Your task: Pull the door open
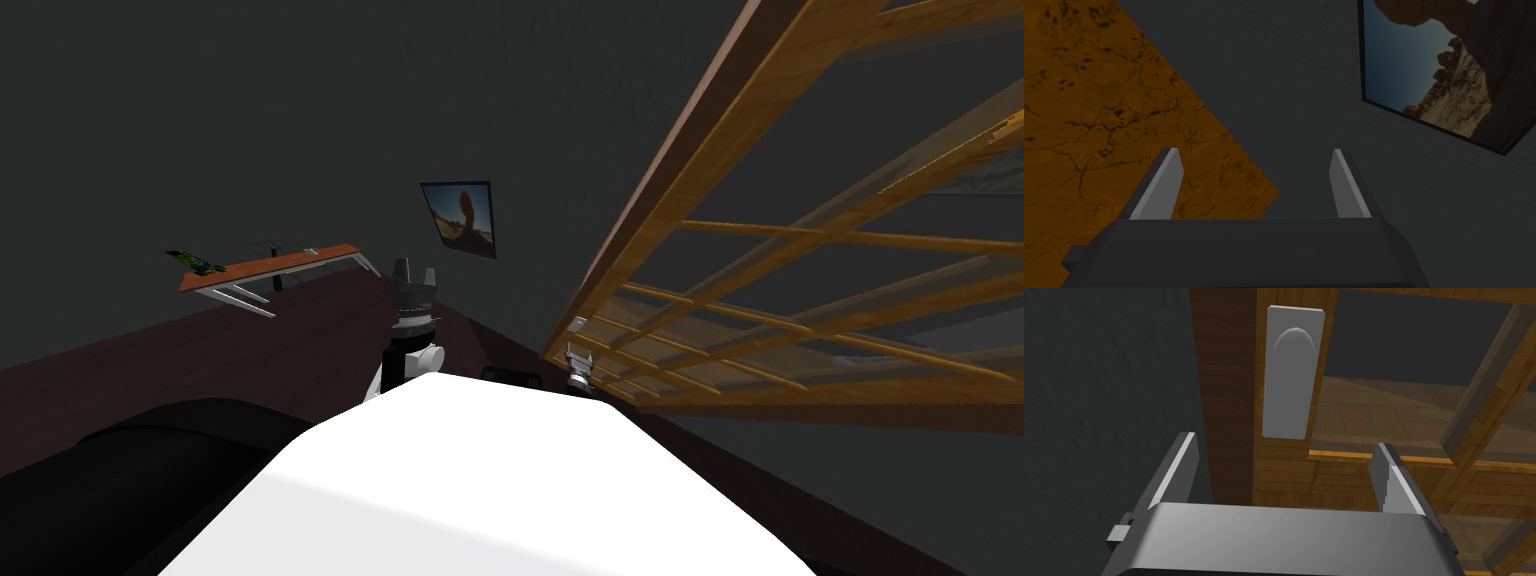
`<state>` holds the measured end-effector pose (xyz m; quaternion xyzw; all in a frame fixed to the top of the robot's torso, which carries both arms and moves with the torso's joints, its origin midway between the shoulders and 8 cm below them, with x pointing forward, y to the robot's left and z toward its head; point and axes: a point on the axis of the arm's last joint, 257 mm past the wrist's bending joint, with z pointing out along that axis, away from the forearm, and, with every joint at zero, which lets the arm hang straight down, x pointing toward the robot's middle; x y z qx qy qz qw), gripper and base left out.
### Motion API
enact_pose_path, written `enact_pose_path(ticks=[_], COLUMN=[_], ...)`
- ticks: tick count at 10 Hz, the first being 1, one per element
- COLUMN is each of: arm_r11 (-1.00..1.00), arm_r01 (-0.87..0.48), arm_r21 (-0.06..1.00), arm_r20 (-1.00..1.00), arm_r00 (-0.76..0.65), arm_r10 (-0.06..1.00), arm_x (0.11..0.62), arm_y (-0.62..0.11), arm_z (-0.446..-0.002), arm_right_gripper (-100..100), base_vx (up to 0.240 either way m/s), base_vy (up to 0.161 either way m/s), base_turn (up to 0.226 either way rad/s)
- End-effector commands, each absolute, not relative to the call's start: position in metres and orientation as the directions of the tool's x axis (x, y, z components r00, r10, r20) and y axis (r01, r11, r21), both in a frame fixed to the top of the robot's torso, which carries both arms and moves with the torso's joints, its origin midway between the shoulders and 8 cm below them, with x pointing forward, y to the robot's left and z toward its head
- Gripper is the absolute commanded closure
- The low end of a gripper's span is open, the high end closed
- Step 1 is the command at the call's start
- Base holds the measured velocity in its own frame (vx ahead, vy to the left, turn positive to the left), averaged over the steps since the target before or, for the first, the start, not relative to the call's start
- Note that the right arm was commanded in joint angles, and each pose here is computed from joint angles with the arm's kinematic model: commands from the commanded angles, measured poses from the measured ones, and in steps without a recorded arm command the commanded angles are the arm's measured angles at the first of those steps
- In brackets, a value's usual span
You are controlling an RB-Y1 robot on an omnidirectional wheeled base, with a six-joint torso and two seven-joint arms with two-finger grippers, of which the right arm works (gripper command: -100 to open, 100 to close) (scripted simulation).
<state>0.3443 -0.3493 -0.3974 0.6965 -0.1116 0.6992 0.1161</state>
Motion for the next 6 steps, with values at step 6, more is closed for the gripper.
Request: enact_pose_path(ticks=[6], arm_r11=[-0.907], arm_r01=[-0.422], arm_r21=[-0.014], arm_r20=[1.0], arm_r00=[-0.004], arm_r10=[-0.013], arm_x=[0.295], arm_y=[-0.378], arm_z=[-0.403], arm_right_gripper=[-100], base_vx=[0.132], base_vy=[0.029], base_turn=[0.194])
